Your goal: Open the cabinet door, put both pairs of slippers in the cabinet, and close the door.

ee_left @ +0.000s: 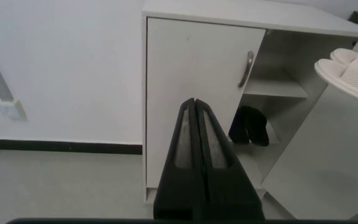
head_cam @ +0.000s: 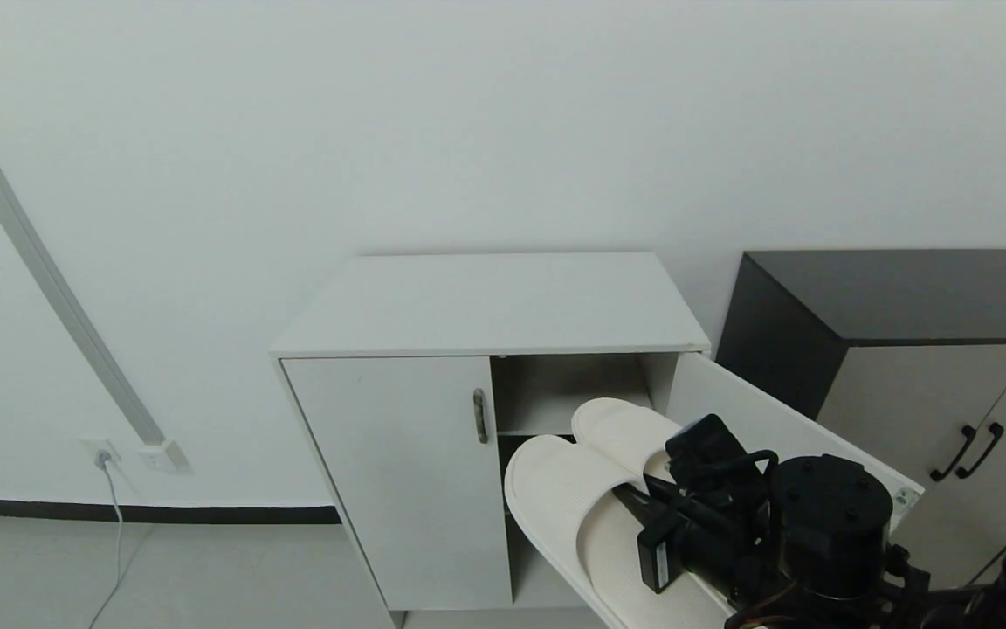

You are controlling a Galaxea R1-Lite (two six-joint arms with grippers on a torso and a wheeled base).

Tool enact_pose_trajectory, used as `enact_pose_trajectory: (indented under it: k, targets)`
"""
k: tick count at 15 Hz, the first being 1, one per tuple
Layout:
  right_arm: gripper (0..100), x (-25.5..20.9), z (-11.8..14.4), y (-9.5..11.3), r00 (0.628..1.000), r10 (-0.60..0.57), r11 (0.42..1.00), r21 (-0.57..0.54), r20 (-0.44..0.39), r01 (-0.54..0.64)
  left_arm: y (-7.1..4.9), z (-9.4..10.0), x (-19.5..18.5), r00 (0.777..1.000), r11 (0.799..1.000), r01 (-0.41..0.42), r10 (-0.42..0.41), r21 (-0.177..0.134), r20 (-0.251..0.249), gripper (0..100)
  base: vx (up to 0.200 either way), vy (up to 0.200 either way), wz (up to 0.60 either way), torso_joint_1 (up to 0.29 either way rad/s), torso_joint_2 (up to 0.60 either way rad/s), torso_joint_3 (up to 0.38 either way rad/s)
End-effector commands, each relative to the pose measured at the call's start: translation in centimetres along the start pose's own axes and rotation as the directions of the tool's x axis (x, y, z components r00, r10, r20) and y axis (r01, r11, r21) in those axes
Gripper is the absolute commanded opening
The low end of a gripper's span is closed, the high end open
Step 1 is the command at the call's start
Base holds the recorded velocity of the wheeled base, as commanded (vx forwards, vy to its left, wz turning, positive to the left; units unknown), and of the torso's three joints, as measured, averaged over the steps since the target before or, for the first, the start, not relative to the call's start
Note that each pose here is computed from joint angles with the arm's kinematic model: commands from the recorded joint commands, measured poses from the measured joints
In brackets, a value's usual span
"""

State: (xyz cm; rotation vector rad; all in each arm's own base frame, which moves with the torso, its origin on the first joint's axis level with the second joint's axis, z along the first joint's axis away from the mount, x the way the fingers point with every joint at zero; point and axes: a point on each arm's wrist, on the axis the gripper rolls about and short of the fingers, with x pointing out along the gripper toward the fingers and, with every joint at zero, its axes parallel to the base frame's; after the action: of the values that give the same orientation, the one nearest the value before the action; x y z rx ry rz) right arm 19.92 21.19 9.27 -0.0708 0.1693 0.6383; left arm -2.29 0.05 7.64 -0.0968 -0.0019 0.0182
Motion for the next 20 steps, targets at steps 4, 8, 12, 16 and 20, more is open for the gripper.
enact_pose_trajectory:
  k: [4,8,12,16,20]
  targets:
    - [0,0.06,-0.64,0.34,1.0,0.011,1.0,-0.004,-0.007,-0.011,0.0,0.0,0.0,1.0,1.0,-0.002,0.002,0.0,0.001,0,0.0,0.0,0.0,-0.224,0.55,0.315]
    - [0,-0.07,-0.7,0.4,1.0,0.014,1.0,-0.004,-0.004,-0.014,0.0,0.0,0.0,1.0,1.0,-0.002,0.002,0.0,0.001,0,0.0,0.0,0.0,-0.204,0.53,0.317]
    - [0,-0.13,-0.7,0.43,1.0,0.016,1.0,-0.005,0.004,-0.016,0.0,0.0,0.0,1.0,1.0,-0.002,0.002,-0.001,0.001,0,0.0,0.0,0.0,-0.183,0.5,0.319]
    - [0,-0.13,-0.77,0.43,1.0,0.016,1.0,-0.004,0.001,-0.016,0.0,0.0,0.0,1.0,1.0,-0.002,0.002,-0.001,0.001,0,0.0,0.0,0.0,-0.155,0.48,0.331]
    - [0,-0.08,-0.86,0.44,1.0,0.016,1.0,-0.003,0.004,-0.016,0.0,-0.01,0.0,1.0,1.0,-0.002,0.002,-0.001,-0.001,0,0.0,0.0,0.0,-0.12,0.46,0.348]
